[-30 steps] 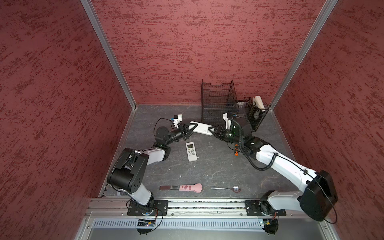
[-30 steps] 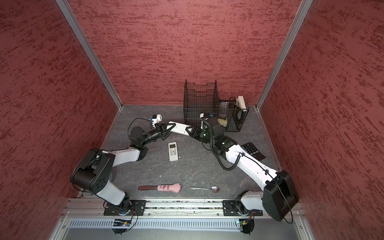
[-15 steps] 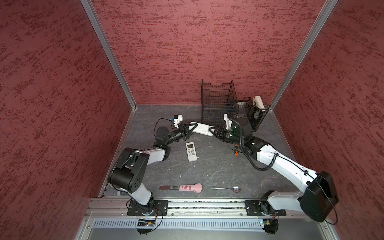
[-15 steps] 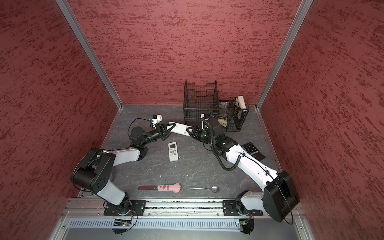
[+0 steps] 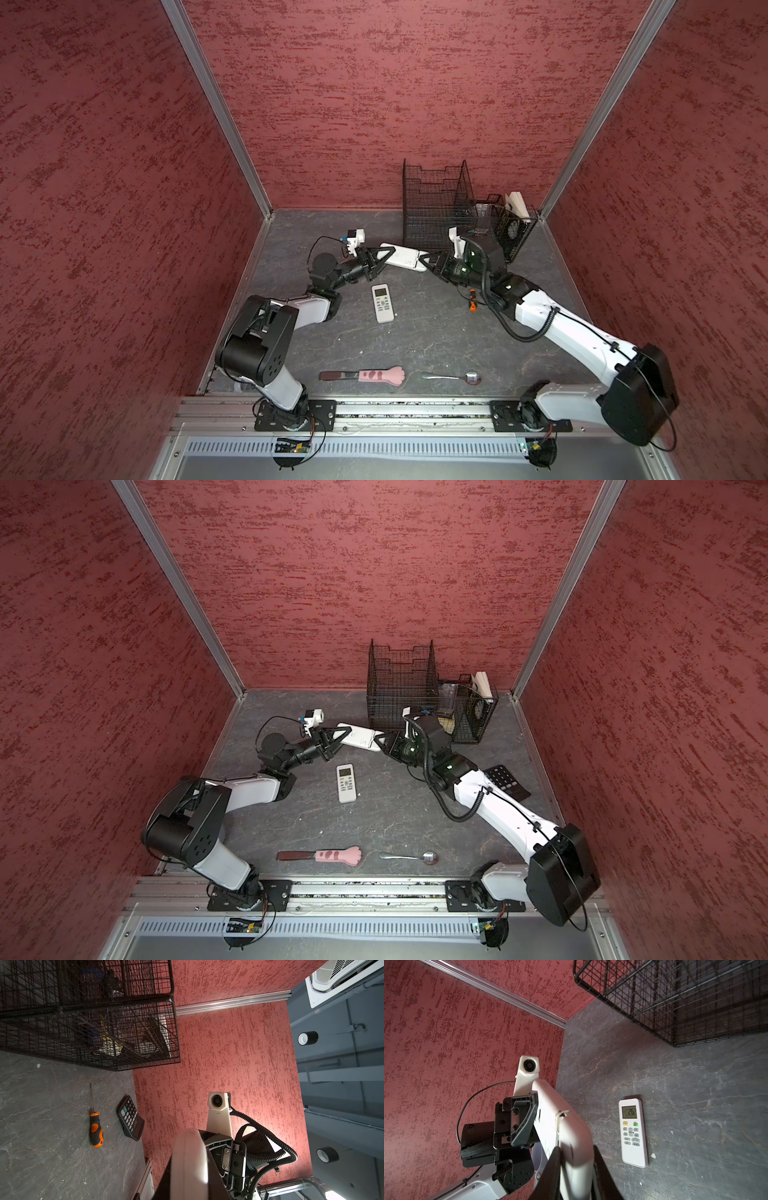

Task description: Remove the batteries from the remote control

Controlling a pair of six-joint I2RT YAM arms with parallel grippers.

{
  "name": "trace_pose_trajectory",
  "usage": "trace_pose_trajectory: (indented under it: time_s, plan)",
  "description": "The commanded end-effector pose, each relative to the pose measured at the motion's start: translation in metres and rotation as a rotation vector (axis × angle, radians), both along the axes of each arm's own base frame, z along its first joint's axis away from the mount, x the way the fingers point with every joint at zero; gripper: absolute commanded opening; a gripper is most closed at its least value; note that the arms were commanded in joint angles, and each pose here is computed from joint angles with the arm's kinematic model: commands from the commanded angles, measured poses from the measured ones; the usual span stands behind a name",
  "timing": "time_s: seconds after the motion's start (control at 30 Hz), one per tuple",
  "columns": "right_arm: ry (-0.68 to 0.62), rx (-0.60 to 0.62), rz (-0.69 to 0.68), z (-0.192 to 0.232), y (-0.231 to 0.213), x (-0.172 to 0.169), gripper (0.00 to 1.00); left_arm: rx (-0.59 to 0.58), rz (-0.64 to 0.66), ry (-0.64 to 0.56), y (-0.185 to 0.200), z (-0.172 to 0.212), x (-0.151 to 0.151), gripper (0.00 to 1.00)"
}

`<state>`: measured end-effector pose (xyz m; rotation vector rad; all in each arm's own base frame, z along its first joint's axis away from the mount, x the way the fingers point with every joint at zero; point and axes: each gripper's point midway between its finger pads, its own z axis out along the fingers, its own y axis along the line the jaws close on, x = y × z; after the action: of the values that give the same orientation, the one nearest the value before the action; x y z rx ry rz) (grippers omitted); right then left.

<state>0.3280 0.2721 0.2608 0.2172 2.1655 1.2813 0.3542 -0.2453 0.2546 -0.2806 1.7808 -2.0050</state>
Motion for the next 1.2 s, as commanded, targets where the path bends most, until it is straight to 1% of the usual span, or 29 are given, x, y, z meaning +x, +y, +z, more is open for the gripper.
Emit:
trace_pose_trajectory:
  time_s: [0.0, 0.17, 0.37, 0.5, 0.53, 0.7, 0.93, 1.17]
  plan:
    - [0.025, -0.027, 0.007, -0.009, -0.003, -0.003, 0.17, 0.011, -0.018, -0.066, -0.002, 0.009, -0.003, 0.0]
    - [0.024, -0.024, 0.011, -0.007, -0.002, -0.002, 0.14, 0.026, -0.022, -0.07, -0.004, 0.007, -0.003, 0.0]
    - [0.027, -0.02, 0.013, -0.007, -0.002, -0.002, 0.08, 0.04, -0.024, -0.078, -0.005, 0.006, -0.003, 0.0]
    - [0.028, -0.013, 0.016, -0.006, 0.0, -0.002, 0.07, 0.048, -0.027, -0.076, -0.006, 0.003, -0.003, 0.0]
    - [0.029, -0.012, 0.017, -0.007, 0.0, -0.002, 0.08, 0.052, -0.029, -0.076, -0.006, 0.002, -0.003, 0.0]
    - [0.022, -0.002, 0.025, -0.001, 0.001, -0.002, 0.19, 0.066, -0.027, -0.074, -0.007, -0.002, -0.004, 0.0]
    - [0.028, -0.005, 0.027, -0.002, 0.0, -0.004, 0.21, 0.071, -0.021, -0.074, -0.007, -0.004, -0.001, 0.0]
    - [0.035, -0.011, 0.025, -0.004, -0.001, -0.006, 0.27, 0.069, -0.018, -0.077, -0.007, -0.003, 0.001, 0.0]
